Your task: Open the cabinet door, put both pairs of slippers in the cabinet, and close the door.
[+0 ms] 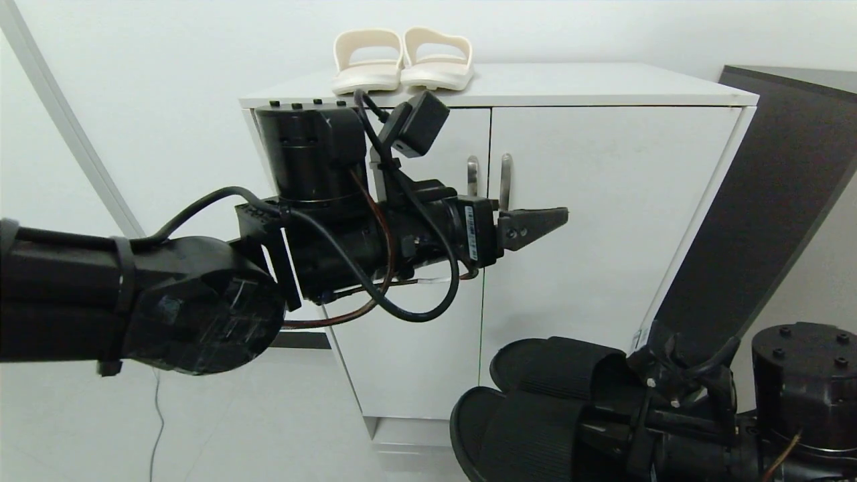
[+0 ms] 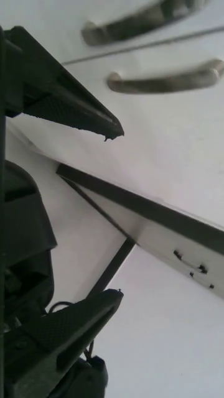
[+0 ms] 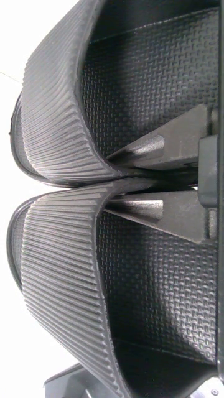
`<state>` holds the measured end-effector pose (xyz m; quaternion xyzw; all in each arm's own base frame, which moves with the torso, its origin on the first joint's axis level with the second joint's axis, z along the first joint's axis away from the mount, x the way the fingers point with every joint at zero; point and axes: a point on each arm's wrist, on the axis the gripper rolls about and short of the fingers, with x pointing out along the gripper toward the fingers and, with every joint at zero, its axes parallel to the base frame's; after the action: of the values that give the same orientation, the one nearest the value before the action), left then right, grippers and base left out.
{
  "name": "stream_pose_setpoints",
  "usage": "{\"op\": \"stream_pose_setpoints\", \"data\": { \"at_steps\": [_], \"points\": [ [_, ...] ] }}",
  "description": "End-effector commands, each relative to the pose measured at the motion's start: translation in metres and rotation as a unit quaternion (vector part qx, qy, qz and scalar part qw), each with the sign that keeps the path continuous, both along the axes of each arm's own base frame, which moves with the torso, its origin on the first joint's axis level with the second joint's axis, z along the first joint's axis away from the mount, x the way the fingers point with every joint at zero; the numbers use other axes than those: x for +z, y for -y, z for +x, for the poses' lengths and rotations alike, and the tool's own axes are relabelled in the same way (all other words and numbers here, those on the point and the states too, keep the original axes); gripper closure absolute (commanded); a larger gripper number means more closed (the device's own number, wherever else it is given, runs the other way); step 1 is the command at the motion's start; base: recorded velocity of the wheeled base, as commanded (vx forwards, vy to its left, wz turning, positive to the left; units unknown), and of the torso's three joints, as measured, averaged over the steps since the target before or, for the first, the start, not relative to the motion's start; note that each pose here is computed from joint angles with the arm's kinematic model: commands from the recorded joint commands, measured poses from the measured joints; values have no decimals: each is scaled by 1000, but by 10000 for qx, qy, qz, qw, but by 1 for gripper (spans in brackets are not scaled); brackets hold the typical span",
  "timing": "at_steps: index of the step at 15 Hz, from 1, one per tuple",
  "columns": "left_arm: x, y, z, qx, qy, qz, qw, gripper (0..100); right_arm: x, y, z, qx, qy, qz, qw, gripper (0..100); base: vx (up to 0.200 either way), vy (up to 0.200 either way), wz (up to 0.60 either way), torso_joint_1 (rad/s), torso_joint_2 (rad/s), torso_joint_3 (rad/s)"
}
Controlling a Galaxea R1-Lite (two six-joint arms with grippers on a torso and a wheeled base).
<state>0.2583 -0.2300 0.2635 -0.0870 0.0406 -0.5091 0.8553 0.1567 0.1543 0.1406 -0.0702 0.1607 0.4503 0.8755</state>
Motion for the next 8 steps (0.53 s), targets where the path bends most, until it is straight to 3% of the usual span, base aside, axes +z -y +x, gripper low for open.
{"op": "stream_pose_setpoints", "data": {
  "at_steps": [1,4,8],
  "points": [
    [4,6,8,-117,3,-3,9999,0,-3,0,0,6,-44,-38,10000,100,0,0,0,0,0,0],
    [9,8,20,-386,-96,13,9992,0,-6,0,0,13,-89,-80,9999,100,0,0,0,0,0,0],
    [12,0,32,-536,-210,-111,9983,0,-5,-1,1,3,-44,-29,10000,100,0,0,0,0,0,0]
  ]
}}
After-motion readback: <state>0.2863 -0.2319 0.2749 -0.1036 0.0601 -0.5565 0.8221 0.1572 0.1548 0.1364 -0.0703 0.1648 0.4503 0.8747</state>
